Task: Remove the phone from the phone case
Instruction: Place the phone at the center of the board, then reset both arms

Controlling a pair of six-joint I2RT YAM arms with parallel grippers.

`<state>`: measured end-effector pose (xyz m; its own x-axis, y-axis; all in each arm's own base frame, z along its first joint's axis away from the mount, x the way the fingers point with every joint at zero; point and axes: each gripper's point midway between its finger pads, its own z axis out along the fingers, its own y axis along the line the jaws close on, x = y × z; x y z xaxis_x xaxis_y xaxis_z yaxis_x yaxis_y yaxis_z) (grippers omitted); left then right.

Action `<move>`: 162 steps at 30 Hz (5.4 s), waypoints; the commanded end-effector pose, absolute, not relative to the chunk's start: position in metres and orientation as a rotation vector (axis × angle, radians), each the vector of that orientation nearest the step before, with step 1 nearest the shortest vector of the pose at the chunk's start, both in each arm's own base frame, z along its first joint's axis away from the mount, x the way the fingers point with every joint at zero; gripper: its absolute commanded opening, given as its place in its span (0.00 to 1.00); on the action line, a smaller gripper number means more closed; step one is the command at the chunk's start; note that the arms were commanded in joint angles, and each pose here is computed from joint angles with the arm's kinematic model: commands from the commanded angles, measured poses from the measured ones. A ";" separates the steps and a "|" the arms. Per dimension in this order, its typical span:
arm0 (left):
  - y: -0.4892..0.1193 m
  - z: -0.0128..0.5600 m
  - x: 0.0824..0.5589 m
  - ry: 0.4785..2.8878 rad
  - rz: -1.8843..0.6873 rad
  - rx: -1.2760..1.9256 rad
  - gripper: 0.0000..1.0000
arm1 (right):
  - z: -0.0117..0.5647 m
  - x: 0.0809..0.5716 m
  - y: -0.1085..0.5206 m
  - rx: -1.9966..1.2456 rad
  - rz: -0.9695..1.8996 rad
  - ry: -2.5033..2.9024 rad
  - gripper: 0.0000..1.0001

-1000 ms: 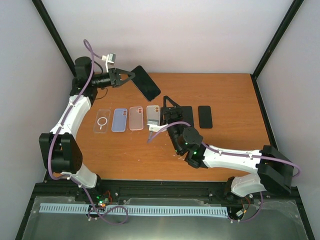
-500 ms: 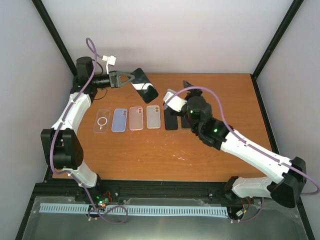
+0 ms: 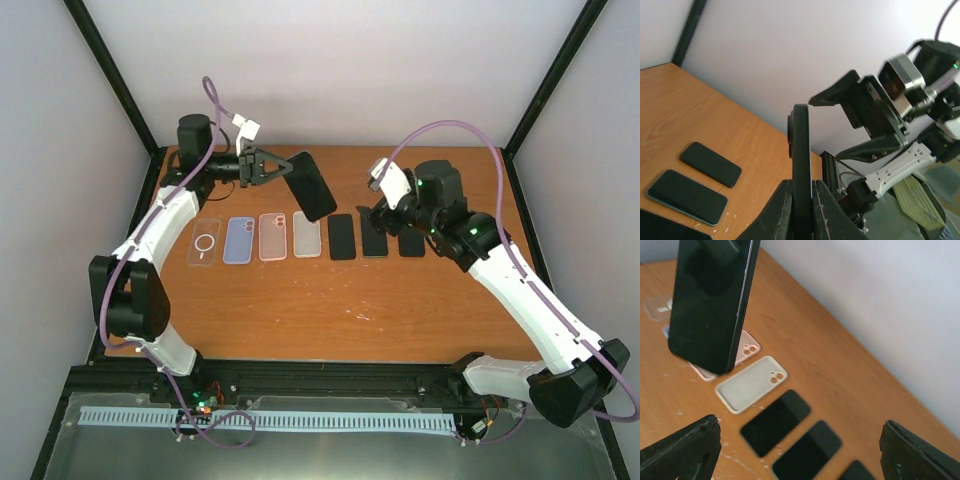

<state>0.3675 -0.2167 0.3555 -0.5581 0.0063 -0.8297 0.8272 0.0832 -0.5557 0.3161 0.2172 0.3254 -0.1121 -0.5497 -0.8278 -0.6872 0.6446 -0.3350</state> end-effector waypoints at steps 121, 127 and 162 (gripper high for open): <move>-0.310 0.355 0.349 1.671 -1.463 0.973 1.00 | 0.060 0.436 -0.065 0.029 0.782 2.749 0.52; -0.289 0.346 0.369 1.759 -1.379 0.873 1.00 | 0.082 0.435 -0.073 0.000 0.693 2.719 0.76; -0.055 0.245 0.399 2.115 -0.544 0.320 1.00 | 0.272 0.344 0.049 -0.388 0.543 2.084 1.00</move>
